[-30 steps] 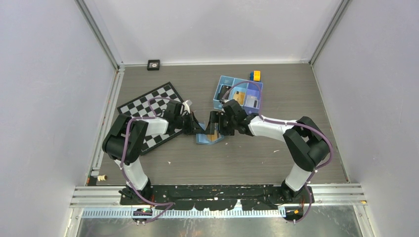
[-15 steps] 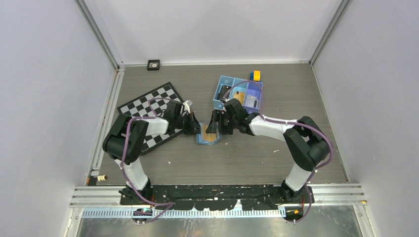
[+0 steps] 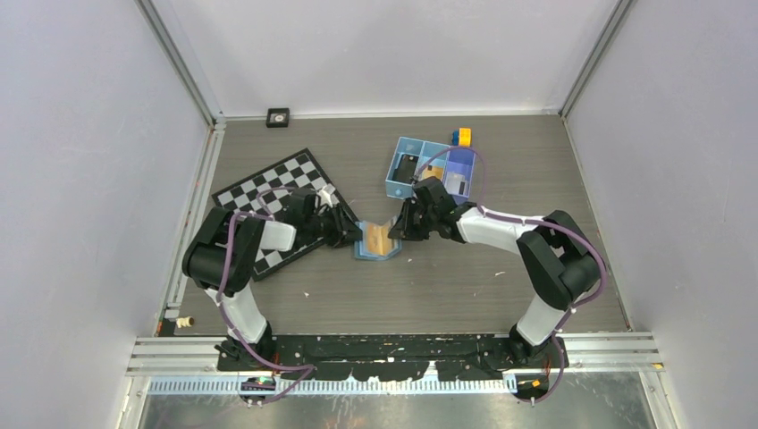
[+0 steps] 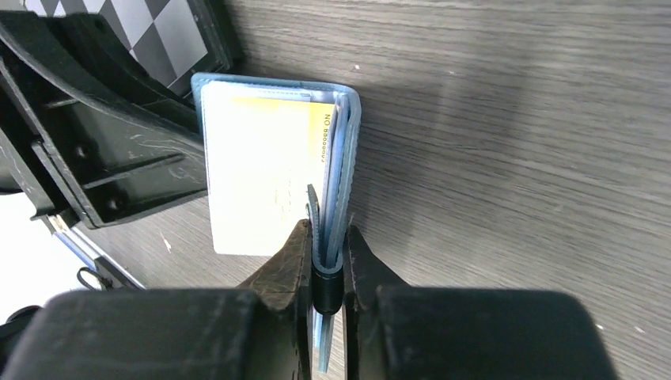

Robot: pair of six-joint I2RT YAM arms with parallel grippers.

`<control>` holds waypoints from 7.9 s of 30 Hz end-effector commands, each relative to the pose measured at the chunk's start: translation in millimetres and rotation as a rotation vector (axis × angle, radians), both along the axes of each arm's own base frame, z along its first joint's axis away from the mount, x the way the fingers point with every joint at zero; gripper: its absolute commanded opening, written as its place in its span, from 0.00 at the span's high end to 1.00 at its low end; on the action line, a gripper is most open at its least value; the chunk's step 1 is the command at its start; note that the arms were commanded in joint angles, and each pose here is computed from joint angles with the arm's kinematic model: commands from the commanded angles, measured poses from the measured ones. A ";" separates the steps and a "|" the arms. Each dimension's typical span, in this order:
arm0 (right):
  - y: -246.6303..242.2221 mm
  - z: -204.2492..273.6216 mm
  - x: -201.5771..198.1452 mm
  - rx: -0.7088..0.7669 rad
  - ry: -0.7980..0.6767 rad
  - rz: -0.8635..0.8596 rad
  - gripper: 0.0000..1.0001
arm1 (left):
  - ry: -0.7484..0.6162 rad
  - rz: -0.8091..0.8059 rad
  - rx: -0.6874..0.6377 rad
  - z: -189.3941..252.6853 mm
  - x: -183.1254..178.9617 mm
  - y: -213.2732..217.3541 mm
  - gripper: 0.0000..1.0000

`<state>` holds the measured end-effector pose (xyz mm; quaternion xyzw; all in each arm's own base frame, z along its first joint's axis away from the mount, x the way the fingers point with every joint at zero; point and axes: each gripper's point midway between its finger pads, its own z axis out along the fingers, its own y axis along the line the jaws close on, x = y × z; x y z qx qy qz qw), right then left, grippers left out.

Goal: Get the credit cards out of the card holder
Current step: Remove the credit card from the card holder, then place the credit card in the storage box.

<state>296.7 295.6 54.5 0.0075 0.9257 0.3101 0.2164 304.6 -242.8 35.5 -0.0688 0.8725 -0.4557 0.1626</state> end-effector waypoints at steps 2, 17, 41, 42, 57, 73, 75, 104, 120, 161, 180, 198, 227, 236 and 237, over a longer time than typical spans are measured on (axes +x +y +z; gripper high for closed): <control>-9.8 29.2 12.9 0.055 -0.092 -0.064 0.95 | -0.092 0.049 -0.165 36.4 12.5 4.1 0.57; 0.0 40.1 12.3 0.124 -0.116 -0.034 0.95 | -0.070 0.029 -0.252 34.8 12.0 -4.1 0.38; -45.0 53.6 21.3 -0.017 -0.183 -0.178 0.36 | -0.168 -0.010 -0.221 58.3 9.5 -6.7 1.00; -48.1 59.7 21.1 -0.019 -0.203 -0.183 0.37 | -0.173 -0.009 -0.224 59.6 9.9 -6.5 1.00; -18.4 103.3 2.9 0.201 -0.305 -0.019 0.49 | -0.240 -0.007 -0.298 84.1 7.1 -7.4 1.00; 9.8 62.0 8.5 0.329 -0.102 0.040 0.56 | -0.259 -0.049 -0.440 118.3 -2.6 -14.7 1.00; 8.7 66.5 11.1 0.368 -0.109 0.034 0.56 | -0.247 -0.065 -0.452 119.4 -3.3 -18.5 1.00; 6.6 106.6 11.0 0.675 -0.118 0.042 0.86 | -0.186 -0.054 -0.556 109.6 1.6 -21.0 1.00; 12.2 107.7 10.1 0.696 -0.096 0.067 0.90 | -0.186 -0.048 -0.509 104.4 2.0 -19.9 1.00; -70.0 113.0 30.4 0.485 -0.282 -0.246 1.00 | -0.257 0.061 -0.433 107.9 8.8 7.9 0.93; -108.0 120.4 102.0 0.207 -0.342 -0.440 0.99 | -0.220 0.116 -0.139 76.1 11.8 24.5 0.97; -127.4 76.3 186.9 0.018 -0.290 -0.531 1.00 | -0.233 0.090 -0.009 67.0 6.8 12.7 0.99; -127.9 72.5 195.4 0.220 -0.173 -0.437 1.00 | -0.216 0.076 0.002 60.7 5.7 11.0 1.00; -135.2 57.3 198.7 0.187 -0.146 -0.492 0.53 | -0.207 0.070 0.007 57.9 5.6 10.2 1.00; -141.1 61.2 196.4 0.163 -0.167 -0.508 0.47 | -0.205 0.069 0.009 57.2 5.9 10.2 1.00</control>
